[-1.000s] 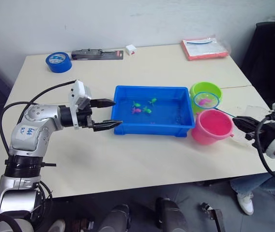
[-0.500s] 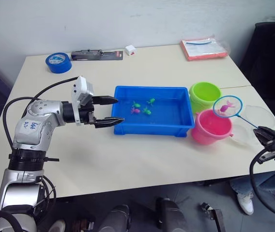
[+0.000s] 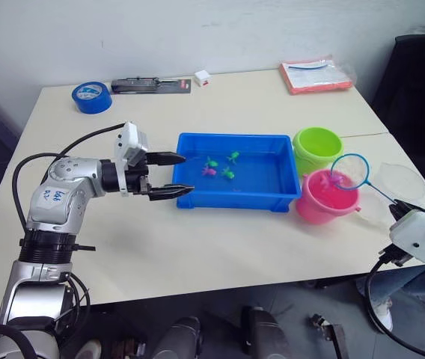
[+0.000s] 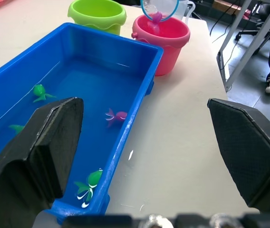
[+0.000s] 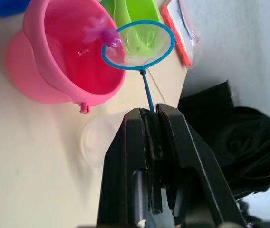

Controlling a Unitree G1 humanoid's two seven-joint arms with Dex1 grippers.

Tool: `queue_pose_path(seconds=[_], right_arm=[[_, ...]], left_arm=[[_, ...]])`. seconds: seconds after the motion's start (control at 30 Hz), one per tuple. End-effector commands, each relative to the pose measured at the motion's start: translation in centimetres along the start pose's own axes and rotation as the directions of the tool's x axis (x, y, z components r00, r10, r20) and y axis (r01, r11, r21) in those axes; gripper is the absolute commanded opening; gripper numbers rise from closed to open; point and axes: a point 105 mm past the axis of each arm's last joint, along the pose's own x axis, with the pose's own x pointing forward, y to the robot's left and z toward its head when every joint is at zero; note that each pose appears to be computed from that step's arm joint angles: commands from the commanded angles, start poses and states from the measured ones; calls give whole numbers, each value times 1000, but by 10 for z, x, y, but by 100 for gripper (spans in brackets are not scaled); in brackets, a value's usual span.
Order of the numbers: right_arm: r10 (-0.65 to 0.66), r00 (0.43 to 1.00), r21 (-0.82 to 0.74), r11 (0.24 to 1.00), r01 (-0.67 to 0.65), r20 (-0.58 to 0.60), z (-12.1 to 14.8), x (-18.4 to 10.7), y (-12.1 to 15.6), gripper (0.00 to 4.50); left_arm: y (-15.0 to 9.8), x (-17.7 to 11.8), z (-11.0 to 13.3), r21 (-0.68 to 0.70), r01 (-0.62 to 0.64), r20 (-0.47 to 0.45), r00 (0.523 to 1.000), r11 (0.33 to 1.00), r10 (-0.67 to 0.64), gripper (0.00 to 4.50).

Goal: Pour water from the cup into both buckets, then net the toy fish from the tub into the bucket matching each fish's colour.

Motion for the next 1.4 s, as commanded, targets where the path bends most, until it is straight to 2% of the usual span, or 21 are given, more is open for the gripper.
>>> queue_pose_path(seconds=[0.03, 0.23, 0.33, 0.5, 0.57, 0.7, 0.8, 0.87, 0.93, 1.1, 1.4], right_arm=[[-13, 999, -143, 990, 19, 45, 7, 1, -7, 79], [-21, 997, -200, 979, 35, 74, 7, 0, -15, 79], [-54, 992, -131, 989, 68, 110, 16, 2, -25, 79], [-57, 973, 127, 991, 29, 222, 48, 13, -37, 79], [-53, 964, 247, 969, -13, 261, 60, 22, -42, 79], [83, 955, 401, 895, -197, 285, 74, 43, -35, 79], [225, 927, 463, 815, -348, 301, 86, 61, -25, 79], [343, 894, 439, 782, -442, 290, 92, 72, -16, 79], [382, 872, 403, 777, -483, 308, 98, 78, -16, 79], [380, 855, 160, 876, -455, 352, 110, 97, -19, 79], [414, 801, -72, 901, -427, 433, 123, 111, -2, 79]], left_arm=[[-1, 0, 13, 58, 10, 16, 1000, 998, -11, 450], [-2, 0, 13, 57, 9, 18, 1000, 998, -10, 450], [-2, 0, 12, 54, 6, 17, 1000, 999, -7, 450], [1, -8, 9, 45, -40, 6, 999, 998, 40, 450], [4, -15, 9, 38, -79, 3, 997, 996, 79, 450], [5, -28, 5, 34, -133, -17, 991, 991, 134, 450], [4, -40, 5, 20, -181, -31, 983, 983, 181, 450], [1, -50, 3, -3, -204, -54, 978, 979, 203, 450], [-4, -57, 0, -14, -211, -76, 975, 977, 209, 450], [-13, -64, -1, -22, -250, -67, 966, 968, 248, 450], [-23, -70, 0, -28, -282, -66, 958, 959, 280, 450]])
